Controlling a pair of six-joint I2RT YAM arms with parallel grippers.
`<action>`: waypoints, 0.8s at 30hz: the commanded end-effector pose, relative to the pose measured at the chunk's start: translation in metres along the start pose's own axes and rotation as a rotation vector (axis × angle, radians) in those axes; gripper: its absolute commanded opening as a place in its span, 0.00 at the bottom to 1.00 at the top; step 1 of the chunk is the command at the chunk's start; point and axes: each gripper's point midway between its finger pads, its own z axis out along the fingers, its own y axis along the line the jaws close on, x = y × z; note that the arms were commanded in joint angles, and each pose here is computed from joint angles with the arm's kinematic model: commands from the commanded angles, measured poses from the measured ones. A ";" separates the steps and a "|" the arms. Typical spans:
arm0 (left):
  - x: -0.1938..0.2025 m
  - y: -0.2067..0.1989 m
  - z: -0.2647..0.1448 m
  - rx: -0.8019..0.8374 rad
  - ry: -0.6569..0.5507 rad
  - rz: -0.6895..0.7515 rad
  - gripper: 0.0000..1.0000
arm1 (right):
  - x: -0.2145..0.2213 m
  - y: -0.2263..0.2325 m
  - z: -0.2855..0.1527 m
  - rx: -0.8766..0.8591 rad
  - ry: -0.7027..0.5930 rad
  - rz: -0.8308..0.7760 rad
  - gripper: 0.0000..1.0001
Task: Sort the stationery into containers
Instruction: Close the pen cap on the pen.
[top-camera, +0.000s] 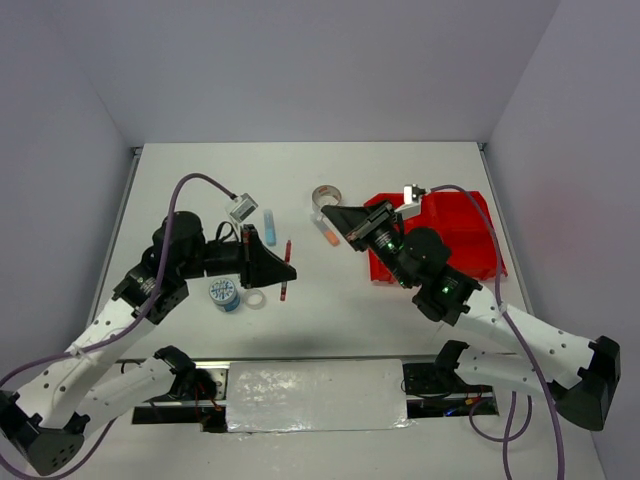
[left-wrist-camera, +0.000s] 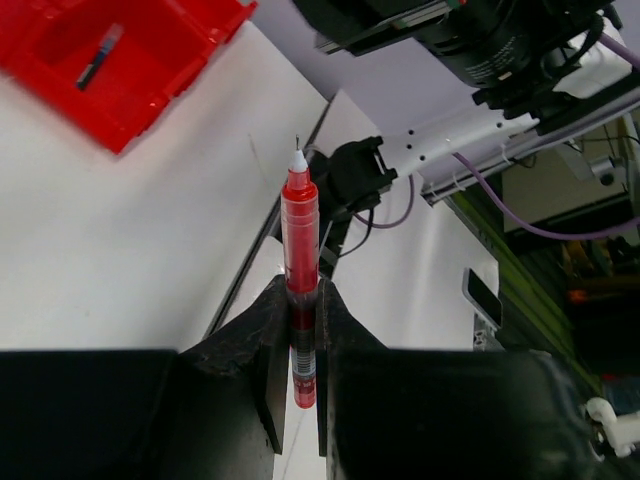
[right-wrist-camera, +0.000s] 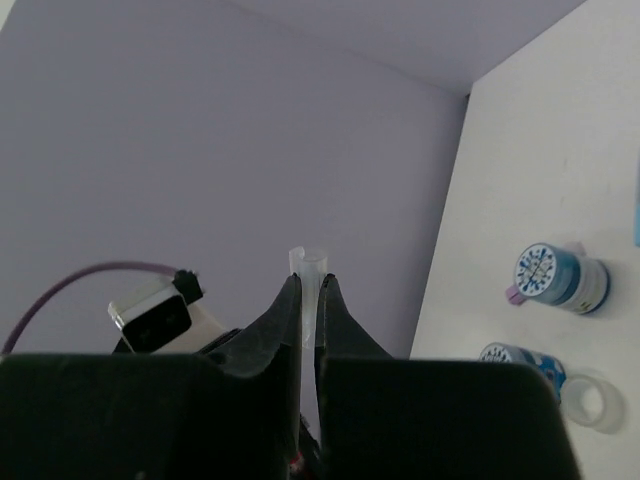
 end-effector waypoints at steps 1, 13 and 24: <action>-0.009 -0.024 0.008 0.126 -0.005 0.061 0.00 | 0.002 0.049 0.000 -0.161 0.021 0.037 0.00; -0.008 -0.014 0.015 0.103 0.009 0.070 0.00 | 0.035 0.077 -0.005 -0.293 0.203 -0.058 0.00; -0.014 -0.015 0.011 0.077 -0.019 0.091 0.00 | 0.047 0.075 -0.004 -0.311 0.246 -0.086 0.00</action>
